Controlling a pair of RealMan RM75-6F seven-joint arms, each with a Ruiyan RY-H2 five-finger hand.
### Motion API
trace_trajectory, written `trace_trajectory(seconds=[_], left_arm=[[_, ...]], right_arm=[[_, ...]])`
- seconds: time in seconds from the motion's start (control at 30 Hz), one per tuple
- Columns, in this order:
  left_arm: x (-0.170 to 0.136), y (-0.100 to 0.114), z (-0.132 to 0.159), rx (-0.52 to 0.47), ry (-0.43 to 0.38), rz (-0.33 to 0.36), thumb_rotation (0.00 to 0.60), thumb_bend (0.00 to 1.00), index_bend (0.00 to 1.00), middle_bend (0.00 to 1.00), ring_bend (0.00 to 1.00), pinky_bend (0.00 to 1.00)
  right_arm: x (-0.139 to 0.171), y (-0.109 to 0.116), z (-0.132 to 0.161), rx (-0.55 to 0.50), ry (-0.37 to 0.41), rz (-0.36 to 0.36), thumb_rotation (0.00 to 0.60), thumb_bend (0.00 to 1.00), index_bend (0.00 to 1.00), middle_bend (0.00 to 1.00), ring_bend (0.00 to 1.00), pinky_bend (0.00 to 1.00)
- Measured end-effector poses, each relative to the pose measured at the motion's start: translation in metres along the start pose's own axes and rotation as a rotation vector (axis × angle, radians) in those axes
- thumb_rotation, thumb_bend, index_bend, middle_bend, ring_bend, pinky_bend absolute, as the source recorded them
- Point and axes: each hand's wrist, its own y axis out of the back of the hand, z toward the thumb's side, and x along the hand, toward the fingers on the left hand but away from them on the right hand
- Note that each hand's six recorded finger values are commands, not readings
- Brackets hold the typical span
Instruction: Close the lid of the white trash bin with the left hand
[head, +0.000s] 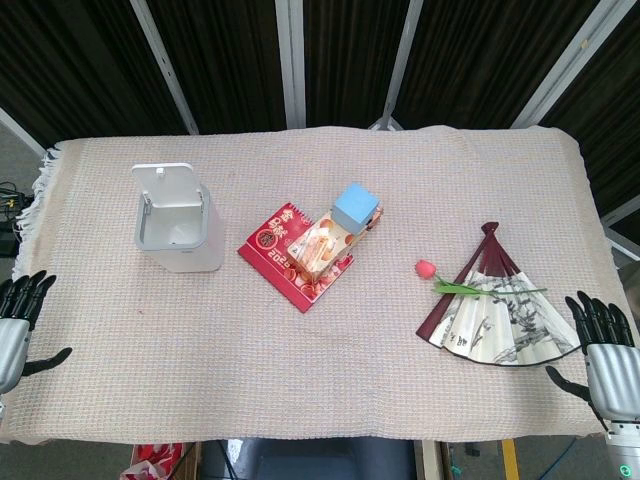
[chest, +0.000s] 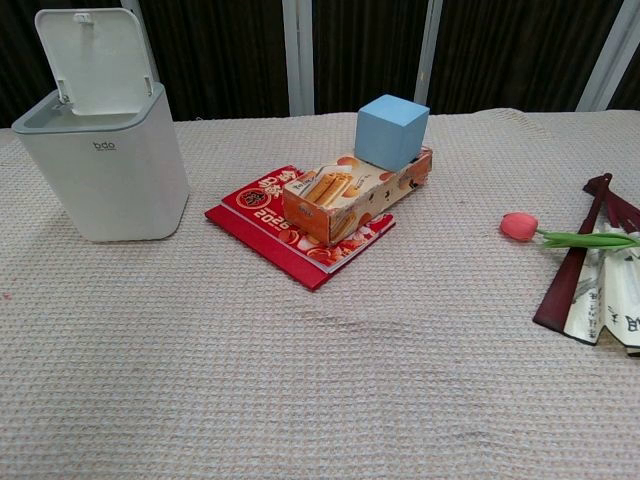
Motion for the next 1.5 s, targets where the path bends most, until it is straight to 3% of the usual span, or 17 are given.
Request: trace_trajectory(seconds=[0.7, 0.77, 0.8, 0.83, 0.9, 0.97, 1.07, 1.27, 1.5], left_arm=[[0.009, 0.005, 0.001, -0.036, 0.026, -0.015, 0.600, 0.12, 0.00, 0.00, 0.00, 0.00], [0.016, 0.011, 0.002, -0.041, 0.029, -0.010, 0.600, 0.15, 0.00, 0.00, 0.00, 0.04], [0.020, 0.015, 0.003, -0.038, 0.028, -0.003, 0.600, 0.19, 0.00, 0.01, 0.01, 0.11], [0.026, 0.021, 0.004, -0.031, 0.026, 0.010, 0.600, 0.24, 0.00, 0.05, 0.04, 0.20], [0.037, 0.030, 0.007, -0.017, 0.020, 0.032, 0.600, 0.34, 0.00, 0.20, 0.20, 0.43], [0.051, 0.042, 0.012, 0.001, 0.013, 0.056, 0.600, 0.43, 0.00, 0.46, 0.48, 0.66], [0.072, 0.056, 0.021, 0.009, 0.005, 0.080, 0.600, 0.50, 0.00, 0.70, 0.69, 0.81], [0.117, 0.073, 0.040, -0.005, 0.010, 0.055, 0.600, 0.64, 0.00, 0.91, 0.87, 0.96], [0.169, 0.089, 0.073, -0.020, 0.012, 0.000, 0.600, 0.70, 0.00, 0.99, 0.94, 1.00]], right_arm=[[-0.001, 0.003, -0.003, -0.027, -0.015, -0.013, 0.600, 0.19, 0.00, 0.00, 0.00, 0.00], [-0.001, 0.003, -0.003, -0.031, -0.017, -0.011, 0.600, 0.19, 0.00, 0.00, 0.00, 0.00], [-0.002, 0.003, -0.003, -0.032, -0.019, -0.009, 0.600, 0.19, 0.00, 0.00, 0.00, 0.00], [-0.002, 0.003, -0.004, -0.033, -0.021, -0.007, 0.600, 0.19, 0.00, 0.00, 0.00, 0.00], [-0.002, 0.003, -0.004, -0.040, -0.026, -0.004, 0.600, 0.19, 0.00, 0.00, 0.00, 0.00], [-0.003, 0.003, -0.005, -0.048, -0.032, -0.003, 0.600, 0.19, 0.00, 0.00, 0.00, 0.00], [-0.004, 0.002, -0.004, -0.055, -0.037, 0.000, 0.600, 0.19, 0.00, 0.00, 0.00, 0.00], [-0.005, 0.001, -0.004, -0.068, -0.043, 0.011, 0.600, 0.19, 0.00, 0.00, 0.00, 0.00], [-0.007, 0.000, -0.006, -0.087, -0.060, 0.021, 0.600, 0.19, 0.00, 0.00, 0.00, 0.00]])
